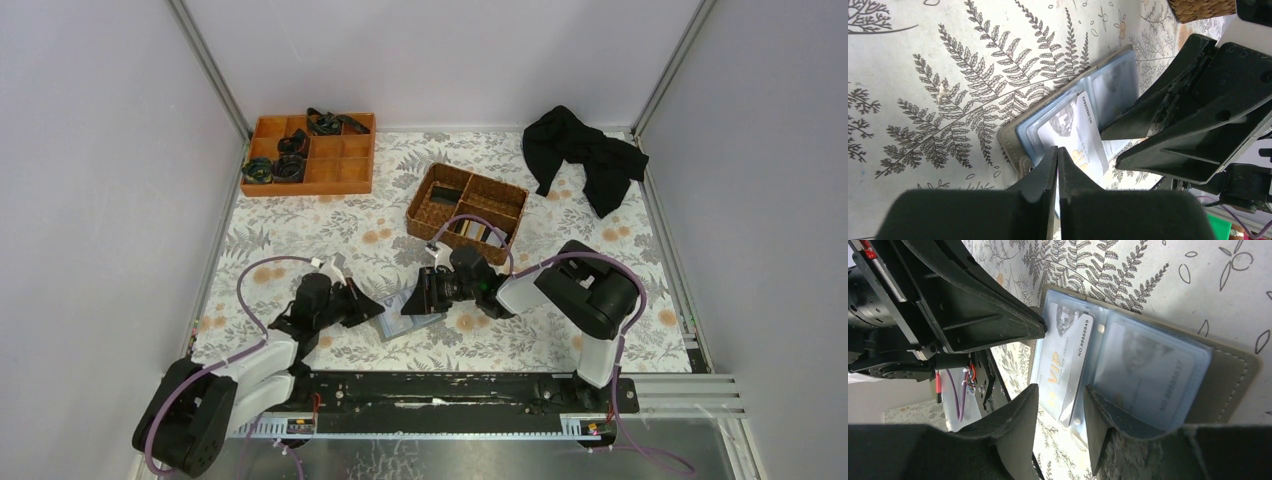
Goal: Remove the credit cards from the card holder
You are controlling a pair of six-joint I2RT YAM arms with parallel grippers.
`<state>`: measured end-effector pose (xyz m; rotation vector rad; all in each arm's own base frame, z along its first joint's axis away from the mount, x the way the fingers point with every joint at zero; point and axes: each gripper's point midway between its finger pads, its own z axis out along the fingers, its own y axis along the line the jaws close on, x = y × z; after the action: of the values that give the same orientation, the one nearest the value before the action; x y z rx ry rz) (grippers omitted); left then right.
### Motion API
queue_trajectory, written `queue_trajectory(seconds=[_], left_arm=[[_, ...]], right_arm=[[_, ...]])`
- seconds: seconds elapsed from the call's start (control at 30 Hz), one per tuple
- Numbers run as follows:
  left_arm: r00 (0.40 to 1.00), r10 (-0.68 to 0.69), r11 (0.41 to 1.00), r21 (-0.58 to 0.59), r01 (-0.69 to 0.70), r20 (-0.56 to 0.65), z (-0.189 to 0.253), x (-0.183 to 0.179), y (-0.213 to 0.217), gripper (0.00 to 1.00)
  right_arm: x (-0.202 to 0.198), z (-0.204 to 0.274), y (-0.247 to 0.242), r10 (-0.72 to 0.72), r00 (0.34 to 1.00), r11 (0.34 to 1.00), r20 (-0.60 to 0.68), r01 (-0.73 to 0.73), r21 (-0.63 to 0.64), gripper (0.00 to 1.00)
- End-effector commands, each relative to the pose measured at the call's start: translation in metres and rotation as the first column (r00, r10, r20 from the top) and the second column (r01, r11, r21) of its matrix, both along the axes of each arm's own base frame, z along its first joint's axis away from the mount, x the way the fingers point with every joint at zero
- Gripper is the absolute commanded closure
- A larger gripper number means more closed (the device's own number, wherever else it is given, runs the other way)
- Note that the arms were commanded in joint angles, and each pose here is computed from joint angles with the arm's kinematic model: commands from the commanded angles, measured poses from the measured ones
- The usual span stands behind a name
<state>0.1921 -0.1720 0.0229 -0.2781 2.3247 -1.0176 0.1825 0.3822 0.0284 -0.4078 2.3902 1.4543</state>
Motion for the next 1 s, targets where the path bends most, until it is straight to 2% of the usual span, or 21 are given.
queue_trajectory(seconds=[0.0,0.07,0.37,0.6,0.97], left_arm=[[0.999,-0.007,0.999,0.034,0.008,-0.050,-0.018,-0.014,0.006,0.97],[0.999,0.012,0.999,0.050,-0.010,-0.043,-0.018,-0.013,0.010,1.00],[0.998,0.019,0.998,0.062,-0.015,-0.058,-0.021,-0.012,0.010,1.00],[0.998,0.008,0.998,0.061,-0.004,-0.063,-0.022,-0.011,0.008,1.00],[0.998,-0.001,0.998,0.059,0.004,-0.060,-0.021,-0.011,0.007,1.00]], right_arm=[[0.007,0.007,0.002,-0.003,0.999,1.000,0.053,0.005,-0.028,0.55],[0.006,0.006,0.003,-0.002,0.999,1.000,0.047,0.003,-0.025,0.55],[0.001,0.013,0.010,0.023,1.000,0.999,0.020,-0.023,0.025,0.55],[-0.007,0.030,0.021,0.067,0.997,0.989,-0.037,-0.061,0.138,0.57],[-0.007,0.036,0.027,0.069,0.996,0.980,-0.059,-0.057,0.190,0.59]])
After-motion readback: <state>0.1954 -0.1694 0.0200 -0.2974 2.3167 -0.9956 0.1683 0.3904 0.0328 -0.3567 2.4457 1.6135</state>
